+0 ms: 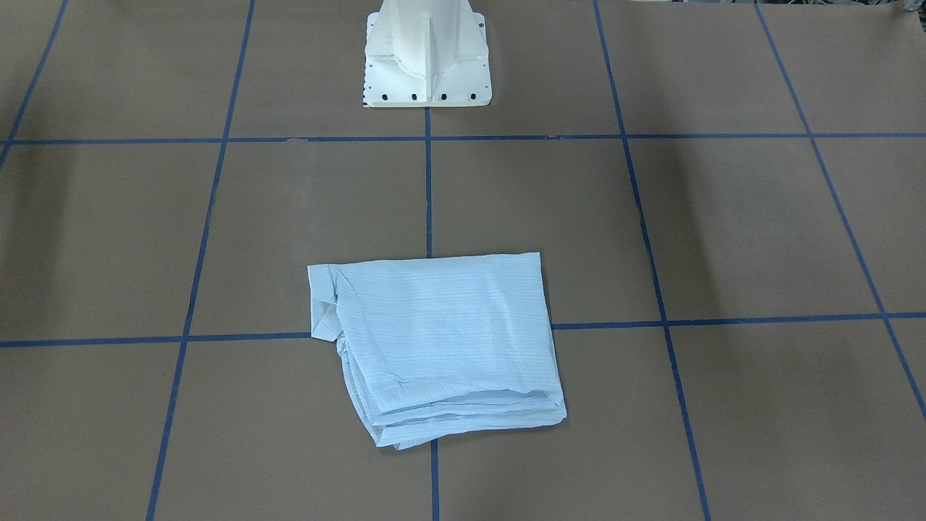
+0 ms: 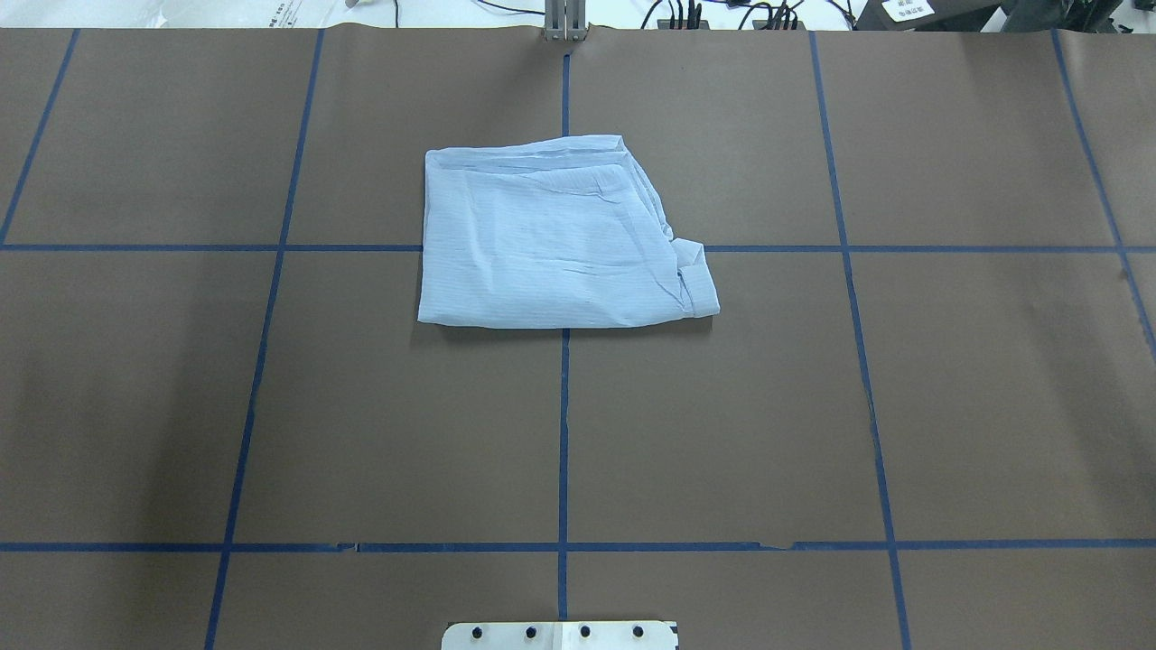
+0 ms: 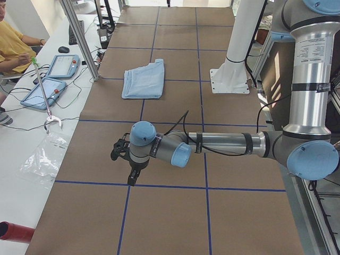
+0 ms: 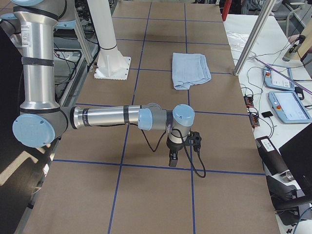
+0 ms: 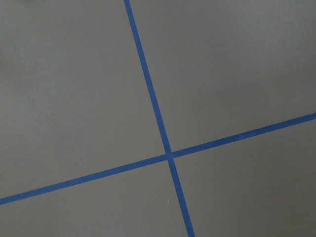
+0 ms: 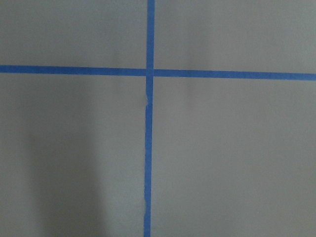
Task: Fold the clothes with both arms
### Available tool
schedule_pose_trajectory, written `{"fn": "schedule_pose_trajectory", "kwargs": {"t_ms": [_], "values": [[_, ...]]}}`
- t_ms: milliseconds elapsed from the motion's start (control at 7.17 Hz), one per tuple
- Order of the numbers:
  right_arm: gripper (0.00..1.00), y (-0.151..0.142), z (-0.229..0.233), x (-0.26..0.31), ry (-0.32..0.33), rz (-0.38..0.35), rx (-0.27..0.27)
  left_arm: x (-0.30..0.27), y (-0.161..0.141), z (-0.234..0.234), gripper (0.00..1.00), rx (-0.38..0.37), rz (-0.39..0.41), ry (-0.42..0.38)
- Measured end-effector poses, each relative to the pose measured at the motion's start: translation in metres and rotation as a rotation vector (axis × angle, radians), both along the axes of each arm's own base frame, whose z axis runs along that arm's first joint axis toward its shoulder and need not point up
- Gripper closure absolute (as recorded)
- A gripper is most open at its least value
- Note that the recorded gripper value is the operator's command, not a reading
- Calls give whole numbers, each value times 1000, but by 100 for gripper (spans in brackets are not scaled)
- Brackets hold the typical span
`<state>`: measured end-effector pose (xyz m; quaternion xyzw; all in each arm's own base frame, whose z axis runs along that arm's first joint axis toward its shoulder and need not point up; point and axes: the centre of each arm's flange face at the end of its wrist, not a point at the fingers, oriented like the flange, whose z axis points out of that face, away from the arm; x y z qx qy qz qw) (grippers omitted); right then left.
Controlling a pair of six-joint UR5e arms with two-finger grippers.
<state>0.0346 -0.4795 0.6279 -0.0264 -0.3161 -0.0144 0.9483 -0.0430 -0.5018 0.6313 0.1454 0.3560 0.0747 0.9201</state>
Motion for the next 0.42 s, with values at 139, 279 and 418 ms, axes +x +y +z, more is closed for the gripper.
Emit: {"fn": "schedule_pose_trajectory", "kwargs": {"t_ms": [139,279,418], "values": [[0,-3,-2,2,32,-2,27,0,0,1,0,-3,1,5],[0,-5,-3,4,65,-1,58,2,1,1,0,-13,8,29],[0,-5,-2,5,77,2,70,4,2,-1,0,-26,14,60]]}}
